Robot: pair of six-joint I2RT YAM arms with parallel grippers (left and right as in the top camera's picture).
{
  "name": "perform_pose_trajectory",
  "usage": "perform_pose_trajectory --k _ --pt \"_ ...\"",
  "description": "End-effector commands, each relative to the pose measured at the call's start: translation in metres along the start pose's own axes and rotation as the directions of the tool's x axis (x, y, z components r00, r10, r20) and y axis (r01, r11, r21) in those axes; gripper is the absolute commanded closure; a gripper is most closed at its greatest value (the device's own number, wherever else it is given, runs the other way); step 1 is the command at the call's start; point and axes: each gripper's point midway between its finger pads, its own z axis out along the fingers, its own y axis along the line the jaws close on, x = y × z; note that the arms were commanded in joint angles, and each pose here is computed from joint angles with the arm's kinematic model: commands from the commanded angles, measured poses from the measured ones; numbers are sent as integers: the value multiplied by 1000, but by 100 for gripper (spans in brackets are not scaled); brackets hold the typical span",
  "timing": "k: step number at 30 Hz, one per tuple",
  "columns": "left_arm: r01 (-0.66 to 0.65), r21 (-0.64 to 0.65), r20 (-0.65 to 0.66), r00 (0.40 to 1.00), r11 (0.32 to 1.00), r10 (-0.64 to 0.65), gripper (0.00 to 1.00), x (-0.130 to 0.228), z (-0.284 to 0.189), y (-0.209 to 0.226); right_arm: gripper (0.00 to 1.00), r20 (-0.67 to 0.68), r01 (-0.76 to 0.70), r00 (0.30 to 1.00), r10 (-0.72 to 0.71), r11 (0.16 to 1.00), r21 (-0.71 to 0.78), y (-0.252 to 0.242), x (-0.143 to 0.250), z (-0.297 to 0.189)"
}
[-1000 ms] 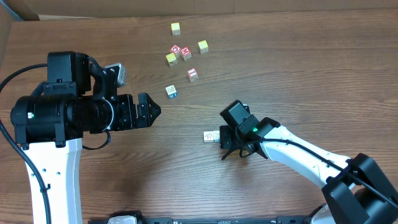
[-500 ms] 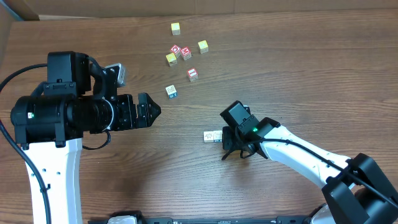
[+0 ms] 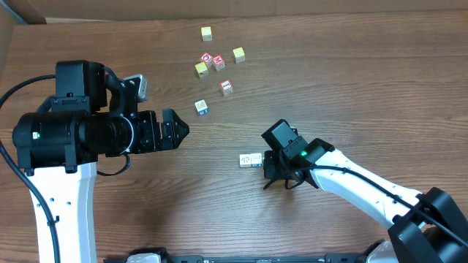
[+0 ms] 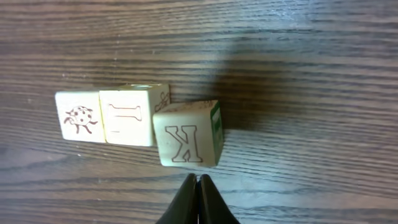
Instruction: Flip 5 blocks
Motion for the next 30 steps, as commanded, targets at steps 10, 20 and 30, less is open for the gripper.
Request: perform_pose_trajectory --k 10,20,30 --pt "-4 0 17 1000 1000 4 0 -5 -4 -1 96 -19 -48 999 47 998 -50 3 8 8" --pt "-4 0 17 1000 1000 4 0 -5 -4 -1 96 -22 -53 998 51 996 -74 9 5 20" --pt "-4 0 17 1000 1000 4 0 -5 -4 -1 96 -6 -42 999 41 996 -84 11 1 19"
